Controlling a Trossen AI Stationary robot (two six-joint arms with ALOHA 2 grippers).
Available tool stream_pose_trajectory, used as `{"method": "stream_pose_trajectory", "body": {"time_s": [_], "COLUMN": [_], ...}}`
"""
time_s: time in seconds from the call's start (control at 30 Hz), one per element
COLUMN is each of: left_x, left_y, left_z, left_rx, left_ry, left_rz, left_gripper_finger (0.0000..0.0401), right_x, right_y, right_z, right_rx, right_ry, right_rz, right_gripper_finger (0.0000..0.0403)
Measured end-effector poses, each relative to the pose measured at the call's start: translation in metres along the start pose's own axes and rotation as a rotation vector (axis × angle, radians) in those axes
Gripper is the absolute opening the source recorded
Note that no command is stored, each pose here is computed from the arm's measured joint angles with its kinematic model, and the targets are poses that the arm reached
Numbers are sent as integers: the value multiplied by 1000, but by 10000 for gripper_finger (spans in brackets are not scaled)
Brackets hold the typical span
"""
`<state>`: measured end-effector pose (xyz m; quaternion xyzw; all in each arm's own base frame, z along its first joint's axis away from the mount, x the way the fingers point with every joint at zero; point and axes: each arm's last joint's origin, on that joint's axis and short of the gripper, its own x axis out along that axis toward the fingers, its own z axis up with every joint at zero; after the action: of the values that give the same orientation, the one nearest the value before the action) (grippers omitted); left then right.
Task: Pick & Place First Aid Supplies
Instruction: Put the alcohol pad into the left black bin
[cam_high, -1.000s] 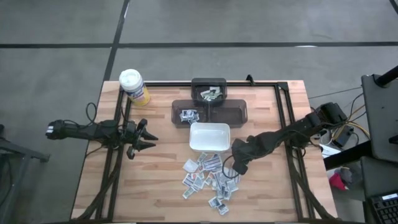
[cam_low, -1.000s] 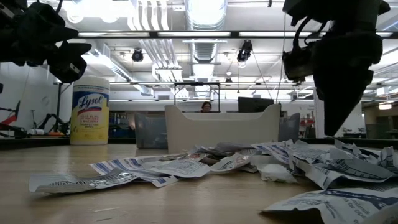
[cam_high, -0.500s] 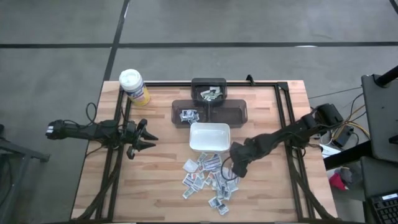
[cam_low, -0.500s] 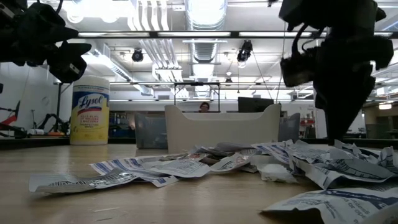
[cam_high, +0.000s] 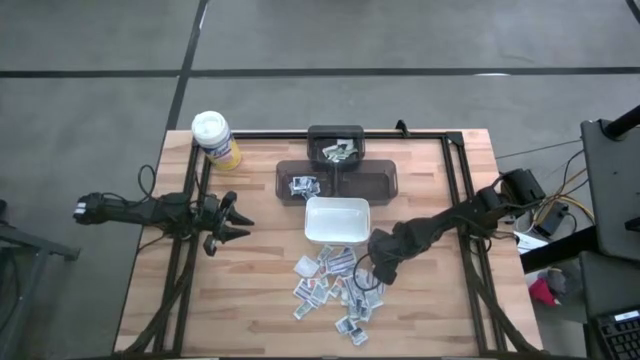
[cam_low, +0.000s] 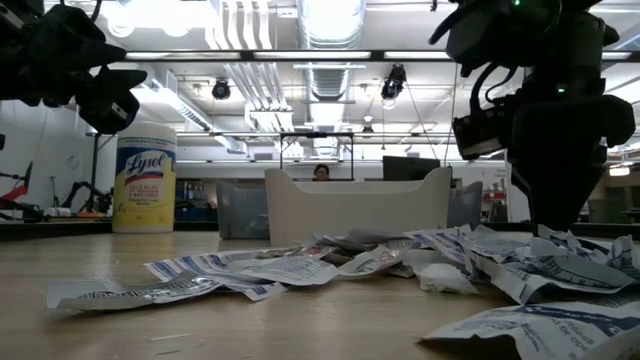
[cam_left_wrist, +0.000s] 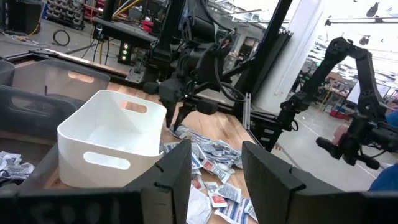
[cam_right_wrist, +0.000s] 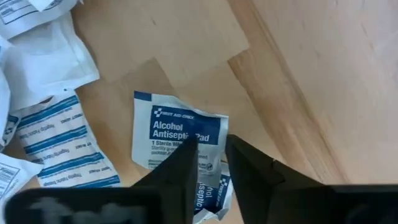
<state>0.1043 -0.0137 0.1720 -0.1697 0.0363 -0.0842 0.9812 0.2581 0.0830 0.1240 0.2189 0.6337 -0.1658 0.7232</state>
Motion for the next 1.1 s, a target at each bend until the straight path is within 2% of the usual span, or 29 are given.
{"method": "stream_pose_trajectory", "body": {"time_s": [0.23, 0.7, 1.1], "left_x": [0, 0, 0], "left_y": [0, 0, 0], "left_z": [0, 0, 0], "left_rx": [-2, -8, -9], "left_ry": [0, 1, 0], "left_rz": [0, 0, 0], "left_gripper_finger": [136, 136, 136], "right_x": [-7, -14, -14], "right_y": [-1, -4, -11], "right_z": [-1, -3, -2], "right_rx": [-2, 7, 126], "right_ry": [-13, -27, -106], "right_rz": [10, 18, -54], "right_gripper_finger": [13, 8, 8]}}
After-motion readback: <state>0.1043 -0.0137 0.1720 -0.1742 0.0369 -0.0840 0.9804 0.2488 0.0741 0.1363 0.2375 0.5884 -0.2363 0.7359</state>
